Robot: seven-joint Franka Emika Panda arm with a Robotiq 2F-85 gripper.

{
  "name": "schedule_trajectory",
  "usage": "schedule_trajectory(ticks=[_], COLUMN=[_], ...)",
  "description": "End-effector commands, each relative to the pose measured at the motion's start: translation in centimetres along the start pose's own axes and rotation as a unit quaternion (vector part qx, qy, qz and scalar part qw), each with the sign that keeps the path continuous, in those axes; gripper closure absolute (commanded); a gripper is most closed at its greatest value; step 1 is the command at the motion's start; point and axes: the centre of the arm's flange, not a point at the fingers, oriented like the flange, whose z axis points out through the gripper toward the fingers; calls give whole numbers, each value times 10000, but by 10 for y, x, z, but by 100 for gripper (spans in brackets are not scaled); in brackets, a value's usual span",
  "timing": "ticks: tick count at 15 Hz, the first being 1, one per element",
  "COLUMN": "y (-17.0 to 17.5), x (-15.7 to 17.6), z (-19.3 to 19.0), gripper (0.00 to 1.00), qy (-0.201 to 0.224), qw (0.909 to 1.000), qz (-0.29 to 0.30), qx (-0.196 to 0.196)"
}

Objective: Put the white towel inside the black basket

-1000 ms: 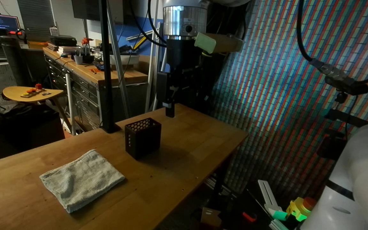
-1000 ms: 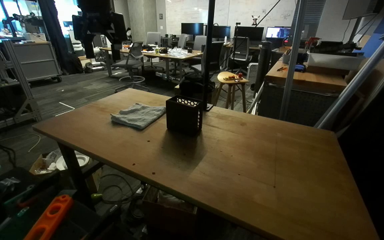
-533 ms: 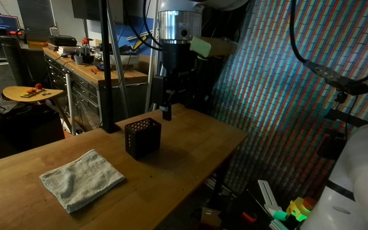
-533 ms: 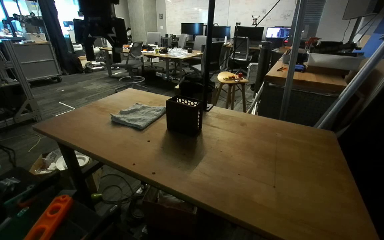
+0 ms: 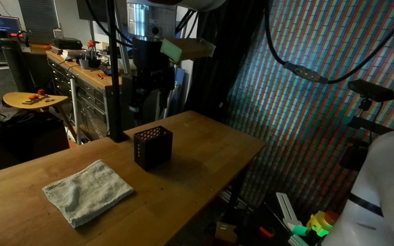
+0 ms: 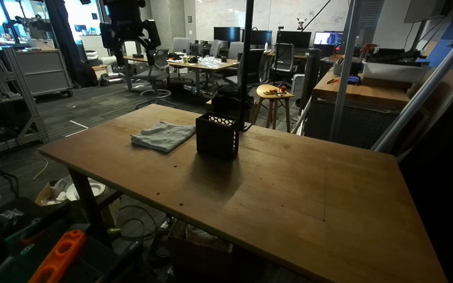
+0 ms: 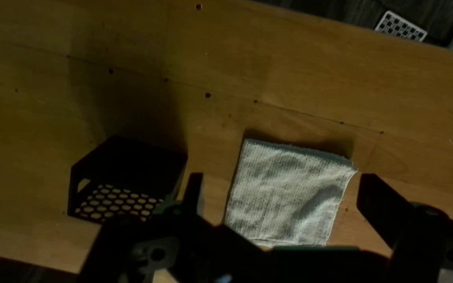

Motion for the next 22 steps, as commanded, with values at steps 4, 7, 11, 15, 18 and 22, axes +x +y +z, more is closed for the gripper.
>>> schedule_trajectory(ticks=[4,7,11,15,18,22], y=[4,1,-8,-12,-10,-18], x=[97,141,200,231,242,246], z=[2,13,37,77,113,167], gripper=[0,0,0,0,0,0], qy=[500,521,528,577,496,399], qw=[9936,9906,9865,9828,9805,9769], qz=[-894,-1172,-1520,-1757,-1884,-2025], qx=[-475,-484,-317,0,244,560])
